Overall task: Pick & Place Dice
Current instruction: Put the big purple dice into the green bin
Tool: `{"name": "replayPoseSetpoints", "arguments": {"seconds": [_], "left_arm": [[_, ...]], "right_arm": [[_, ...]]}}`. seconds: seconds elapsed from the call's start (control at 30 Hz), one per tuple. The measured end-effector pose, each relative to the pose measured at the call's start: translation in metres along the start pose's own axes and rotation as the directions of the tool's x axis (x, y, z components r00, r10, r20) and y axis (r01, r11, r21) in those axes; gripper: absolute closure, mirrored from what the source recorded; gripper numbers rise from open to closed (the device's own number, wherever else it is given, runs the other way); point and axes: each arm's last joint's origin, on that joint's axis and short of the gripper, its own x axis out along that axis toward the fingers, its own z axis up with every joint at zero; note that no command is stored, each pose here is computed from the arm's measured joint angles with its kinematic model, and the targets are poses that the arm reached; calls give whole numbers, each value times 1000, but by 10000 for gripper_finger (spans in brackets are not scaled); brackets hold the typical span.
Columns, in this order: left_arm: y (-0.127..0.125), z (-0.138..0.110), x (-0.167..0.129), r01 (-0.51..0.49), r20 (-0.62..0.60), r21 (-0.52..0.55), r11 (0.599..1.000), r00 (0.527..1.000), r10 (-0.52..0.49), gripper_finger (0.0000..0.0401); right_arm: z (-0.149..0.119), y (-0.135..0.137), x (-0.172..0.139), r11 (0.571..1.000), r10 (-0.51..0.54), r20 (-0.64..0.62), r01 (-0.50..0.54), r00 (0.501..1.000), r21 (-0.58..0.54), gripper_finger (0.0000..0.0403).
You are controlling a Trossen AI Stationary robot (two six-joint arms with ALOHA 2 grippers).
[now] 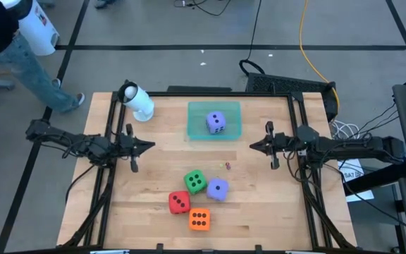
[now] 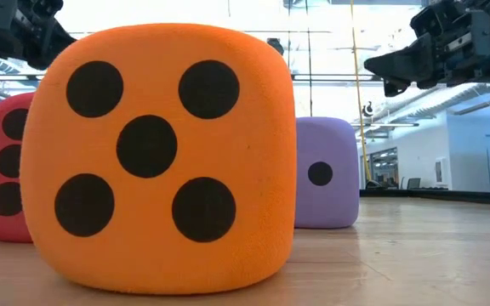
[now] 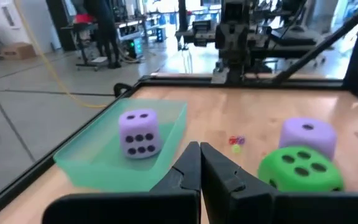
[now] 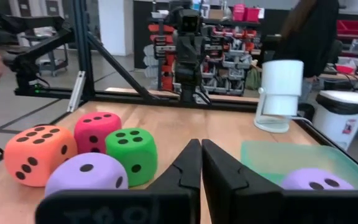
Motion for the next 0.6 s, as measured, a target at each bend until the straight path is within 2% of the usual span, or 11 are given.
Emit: {"name": "replayPoseSetpoints", "arguments": {"seconds": [0.33,0.47,0.6], "left_arm": [[-5,6,9,116,50,43,992,992,-118,401],[-3,6,10,97,45,40,994,994,-99,401],[1,3,11,8,23,14,1000,1000,-8,399]], "right_arm": [[4,6,1,998,41,41,-39,998,-52,397],[4,6,1,998,41,40,-39,998,-53,397],[4,6,1,998,40,40,-38,998,-46,397]]}}
